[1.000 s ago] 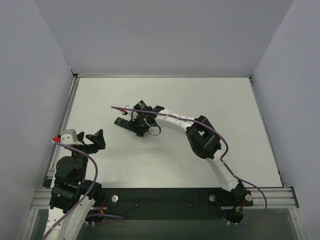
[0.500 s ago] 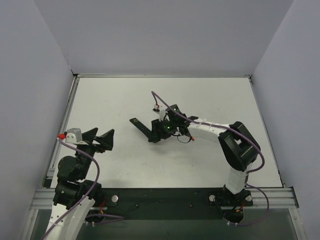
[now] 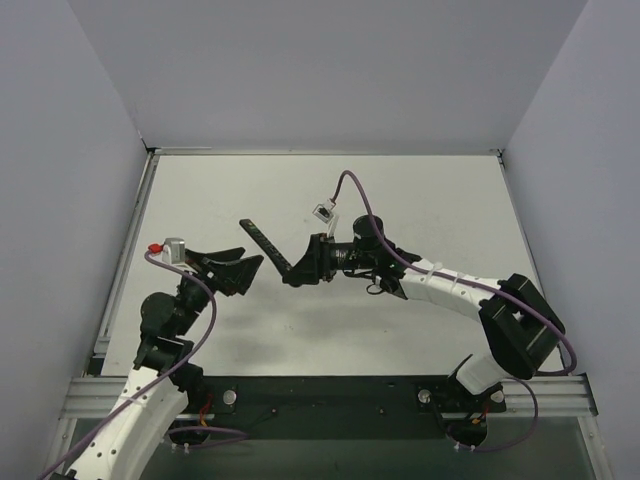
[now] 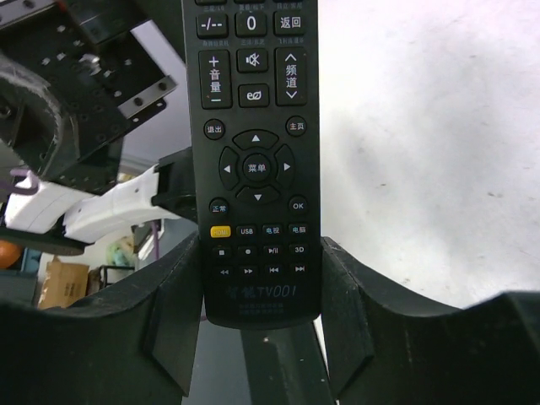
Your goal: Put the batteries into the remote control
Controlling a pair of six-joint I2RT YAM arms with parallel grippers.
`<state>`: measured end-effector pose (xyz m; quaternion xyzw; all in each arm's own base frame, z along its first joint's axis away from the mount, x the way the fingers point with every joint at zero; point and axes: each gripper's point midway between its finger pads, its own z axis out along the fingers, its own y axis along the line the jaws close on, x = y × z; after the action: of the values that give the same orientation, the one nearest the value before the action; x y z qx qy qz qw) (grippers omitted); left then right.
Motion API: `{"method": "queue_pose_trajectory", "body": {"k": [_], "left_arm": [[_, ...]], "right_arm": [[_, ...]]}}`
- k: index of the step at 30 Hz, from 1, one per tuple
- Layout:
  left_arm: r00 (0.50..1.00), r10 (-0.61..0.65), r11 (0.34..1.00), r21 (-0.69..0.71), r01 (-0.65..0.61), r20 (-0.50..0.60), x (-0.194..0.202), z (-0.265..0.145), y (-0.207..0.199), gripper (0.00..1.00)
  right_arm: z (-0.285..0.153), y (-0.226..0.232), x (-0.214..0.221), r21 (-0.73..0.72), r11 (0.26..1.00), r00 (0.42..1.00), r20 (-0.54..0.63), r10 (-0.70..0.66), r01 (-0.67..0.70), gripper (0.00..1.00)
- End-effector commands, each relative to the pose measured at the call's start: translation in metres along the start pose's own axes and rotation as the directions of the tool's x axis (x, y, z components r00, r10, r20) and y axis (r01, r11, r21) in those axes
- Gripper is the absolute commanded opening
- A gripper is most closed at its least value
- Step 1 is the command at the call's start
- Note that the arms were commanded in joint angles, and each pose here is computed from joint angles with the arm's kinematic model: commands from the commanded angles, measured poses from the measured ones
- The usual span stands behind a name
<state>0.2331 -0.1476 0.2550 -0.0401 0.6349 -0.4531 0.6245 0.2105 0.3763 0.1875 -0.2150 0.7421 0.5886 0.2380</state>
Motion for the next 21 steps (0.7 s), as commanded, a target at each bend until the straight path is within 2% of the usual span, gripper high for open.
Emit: {"method": "queue_pose_trajectory", "body": {"k": [1,7,12,16,21], "left_arm": [[0.995,-0.083,0.976,0.206,0.071,0.055,-0.024,0.006,-0.047,0.97],[0.99,-0.139,0.974,0.181,0.136,0.004,-0.018,0.013,-0.043,0.97],[0.977,-0.212,0.968,0.141,0.208,0.01,-0.017,0.015,-0.035,0.96],[0.966,-0.257,0.955,0.159,0.25,0.022,-0.02,0.016,-0.038,0.92],[0.952,-0.306,0.933,0.191,0.304,-0.021,-0.018,0.021,-0.046,0.8]], "right_arm": [[-0.007,0.055,-0.014,-0.164,0.981,0.994,0.058,-0.098,0.106,0.0],[-0.01,0.069,-0.01,-0.205,0.971,0.991,0.063,-0.114,0.125,0.0],[-0.013,0.079,-0.01,-0.25,0.959,0.99,0.073,-0.119,0.133,0.0],[-0.012,0.084,-0.004,-0.277,0.951,0.991,0.05,-0.127,0.136,0.0],[-0.01,0.089,0.0,-0.314,0.941,0.992,0.038,-0.123,0.129,0.0]]}}
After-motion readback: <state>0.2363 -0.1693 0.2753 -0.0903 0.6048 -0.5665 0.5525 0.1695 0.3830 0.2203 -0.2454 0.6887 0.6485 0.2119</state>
